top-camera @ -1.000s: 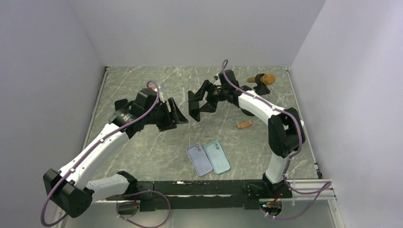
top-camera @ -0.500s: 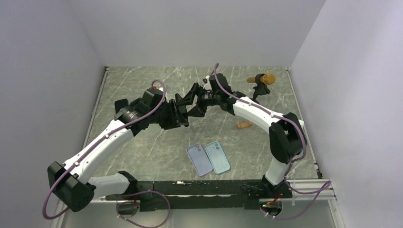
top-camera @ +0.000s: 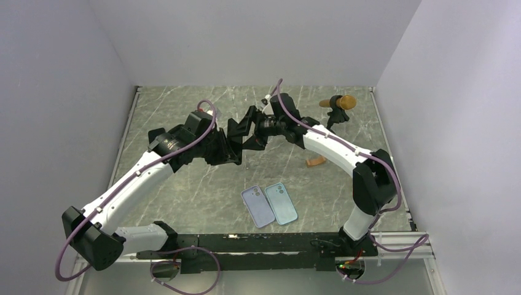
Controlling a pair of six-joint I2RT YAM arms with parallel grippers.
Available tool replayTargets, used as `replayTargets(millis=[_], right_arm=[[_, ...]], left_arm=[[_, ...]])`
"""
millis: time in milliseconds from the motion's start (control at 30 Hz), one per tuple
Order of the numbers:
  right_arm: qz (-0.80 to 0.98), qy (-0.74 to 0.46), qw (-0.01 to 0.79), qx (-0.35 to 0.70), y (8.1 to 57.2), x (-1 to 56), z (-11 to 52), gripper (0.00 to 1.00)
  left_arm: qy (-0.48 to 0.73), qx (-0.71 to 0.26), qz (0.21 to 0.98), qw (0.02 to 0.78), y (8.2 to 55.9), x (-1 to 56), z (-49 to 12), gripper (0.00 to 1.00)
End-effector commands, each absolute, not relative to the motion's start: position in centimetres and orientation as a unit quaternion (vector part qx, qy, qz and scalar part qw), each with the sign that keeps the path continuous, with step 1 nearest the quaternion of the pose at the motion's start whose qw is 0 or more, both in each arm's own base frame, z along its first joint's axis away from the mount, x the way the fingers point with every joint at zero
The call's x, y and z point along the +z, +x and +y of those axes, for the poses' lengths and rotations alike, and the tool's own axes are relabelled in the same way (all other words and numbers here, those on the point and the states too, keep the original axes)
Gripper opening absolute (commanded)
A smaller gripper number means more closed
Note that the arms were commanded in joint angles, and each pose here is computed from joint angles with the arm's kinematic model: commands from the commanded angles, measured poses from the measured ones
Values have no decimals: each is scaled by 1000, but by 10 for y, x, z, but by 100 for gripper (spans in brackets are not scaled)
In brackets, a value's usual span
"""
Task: Take the phone out of the phone case
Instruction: Adjust the phone.
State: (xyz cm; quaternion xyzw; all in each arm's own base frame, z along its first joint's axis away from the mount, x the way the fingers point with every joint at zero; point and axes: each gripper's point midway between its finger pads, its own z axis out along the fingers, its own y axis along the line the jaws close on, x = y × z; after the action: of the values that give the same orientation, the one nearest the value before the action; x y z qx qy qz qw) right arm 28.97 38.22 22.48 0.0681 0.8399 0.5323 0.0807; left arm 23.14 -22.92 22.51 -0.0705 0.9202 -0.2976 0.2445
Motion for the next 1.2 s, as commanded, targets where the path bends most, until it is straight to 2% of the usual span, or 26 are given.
replayTargets(millis=[0, 67, 100, 133, 233, 367, 500, 600, 667, 767, 900, 1000, 1167], right_arm=[[801, -62, 159, 574, 275, 298, 380, 54], [799, -100, 178, 566, 277, 299, 373, 83], [796, -121, 183, 564, 277, 299, 368, 93], [794, -138, 187, 562, 277, 298, 362, 99], [795, -170, 209, 544, 274, 295, 339, 100], [789, -169, 285, 517, 273, 307, 304, 100], [717, -188, 308, 597, 259, 345, 282, 100], [681, -196, 276, 649, 249, 365, 283, 93], [676, -193, 266, 659, 250, 373, 285, 81], [679, -182, 259, 663, 258, 377, 288, 68], [684, -165, 240, 669, 268, 383, 292, 62], [674, -151, 239, 683, 273, 392, 294, 51], [631, -139, 232, 727, 267, 417, 295, 44]], left_arm=[[-27, -345, 885, 310, 244, 270, -240, 0], [0, -377, 867, 325, 241, 284, -247, 0], [14, -394, 857, 332, 238, 292, -250, 0], [25, -408, 848, 337, 235, 298, -252, 0], [51, -447, 823, 348, 224, 314, -256, 0], [83, -515, 771, 365, 209, 338, -261, 0], [99, -573, 725, 369, 197, 356, -262, 0], [110, -608, 696, 367, 190, 366, -264, 0], [117, -625, 680, 366, 186, 372, -266, 0], [124, -645, 659, 366, 180, 381, -267, 0], [133, -661, 642, 364, 176, 389, -269, 0], [133, -674, 633, 358, 173, 392, -270, 0], [129, -689, 621, 349, 174, 397, -273, 0]])
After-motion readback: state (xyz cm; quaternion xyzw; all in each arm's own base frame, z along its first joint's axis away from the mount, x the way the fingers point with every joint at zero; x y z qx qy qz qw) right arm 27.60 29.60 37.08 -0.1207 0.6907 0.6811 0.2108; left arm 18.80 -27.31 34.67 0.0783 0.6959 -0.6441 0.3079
